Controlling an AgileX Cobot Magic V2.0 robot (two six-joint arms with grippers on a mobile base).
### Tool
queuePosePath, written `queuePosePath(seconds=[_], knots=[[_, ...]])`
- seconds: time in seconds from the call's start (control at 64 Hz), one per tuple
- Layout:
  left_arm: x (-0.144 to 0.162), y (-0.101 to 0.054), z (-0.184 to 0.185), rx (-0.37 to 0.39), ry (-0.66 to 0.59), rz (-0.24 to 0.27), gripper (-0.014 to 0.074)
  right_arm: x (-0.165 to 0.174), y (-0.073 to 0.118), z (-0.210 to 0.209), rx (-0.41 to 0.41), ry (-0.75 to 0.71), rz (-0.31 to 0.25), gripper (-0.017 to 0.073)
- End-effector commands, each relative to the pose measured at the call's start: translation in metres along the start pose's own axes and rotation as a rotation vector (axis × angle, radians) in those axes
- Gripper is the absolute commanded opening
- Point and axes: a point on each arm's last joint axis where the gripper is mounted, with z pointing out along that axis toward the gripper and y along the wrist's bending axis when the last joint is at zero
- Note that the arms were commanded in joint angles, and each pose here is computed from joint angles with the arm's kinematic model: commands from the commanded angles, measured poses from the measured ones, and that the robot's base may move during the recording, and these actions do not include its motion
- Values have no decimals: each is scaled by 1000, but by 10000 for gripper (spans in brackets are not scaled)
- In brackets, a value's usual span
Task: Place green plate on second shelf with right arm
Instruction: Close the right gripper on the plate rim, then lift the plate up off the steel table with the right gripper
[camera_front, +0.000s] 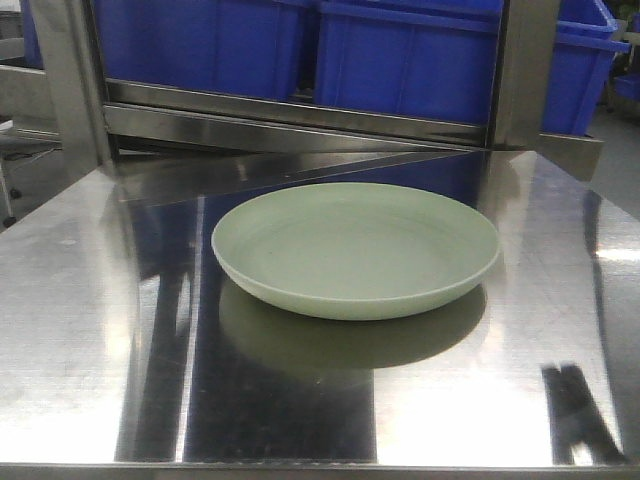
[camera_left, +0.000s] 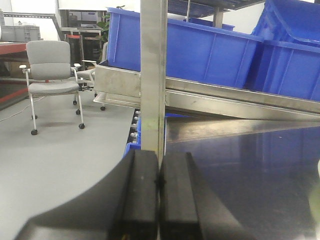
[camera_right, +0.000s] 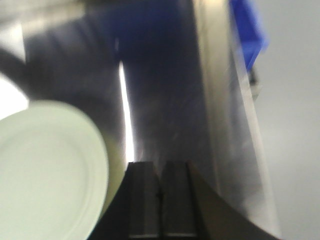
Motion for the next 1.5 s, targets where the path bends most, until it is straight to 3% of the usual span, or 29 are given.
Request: queuePosePath(seconds=[0.0, 0.094, 0.187, 0.281, 0.765, 1.015, 1.202, 1.483], knots=[[6, 0, -1, 4, -58, -8, 130, -14, 17, 11, -48, 10, -24, 152], [6, 0, -1, 4, -58, -8, 130, -10, 28, 30, -67, 101, -23, 341], [6, 0, -1, 4, -58, -8, 130, -4, 31, 44, -81, 162, 25, 478], [6, 0, -1, 4, -58, -8, 130, 4, 31, 55, -78, 239, 58, 475], [6, 0, -1, 4, -58, -8, 130, 25, 57, 85, -134, 305, 60, 475], [6, 0, -1, 4, -58, -8, 130, 34, 53, 109, -105, 333, 72, 454], [6, 0, -1, 4, -58, -8, 130, 34, 54, 115, -114, 315, 125, 440], [6, 0, -1, 4, -58, -8, 130, 41, 52, 128, -97, 332, 136, 109]])
